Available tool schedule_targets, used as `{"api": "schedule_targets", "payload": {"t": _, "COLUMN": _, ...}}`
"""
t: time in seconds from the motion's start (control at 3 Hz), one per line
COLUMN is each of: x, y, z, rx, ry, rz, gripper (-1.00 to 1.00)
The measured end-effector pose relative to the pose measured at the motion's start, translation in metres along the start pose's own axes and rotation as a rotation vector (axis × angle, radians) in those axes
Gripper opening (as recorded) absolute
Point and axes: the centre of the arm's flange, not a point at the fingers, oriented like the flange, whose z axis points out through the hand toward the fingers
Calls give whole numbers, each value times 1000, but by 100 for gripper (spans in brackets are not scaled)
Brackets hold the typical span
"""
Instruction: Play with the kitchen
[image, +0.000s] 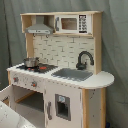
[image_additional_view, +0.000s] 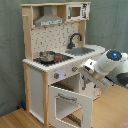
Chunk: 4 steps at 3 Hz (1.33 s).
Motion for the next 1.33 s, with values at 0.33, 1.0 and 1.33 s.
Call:
{"api": "schedule_targets", "payload": {"t": 0.33, "x": 23, "y": 9, "z": -40, "rx": -20, "ry": 79, "rz": -1, "gripper": 100}}
{"api": "schedule_targets", "payload": {"t": 1.0, "x": 53, "y": 38, "z": -93, "rx": -140, "ry": 177, "rz": -25, "gripper": 100}}
{"api": "schedule_targets", "payload": {"t": 1.33, "x": 63, "y": 54, "z": -117, "rx": -143, "ry": 187, "rz": 38, "gripper": 100}}
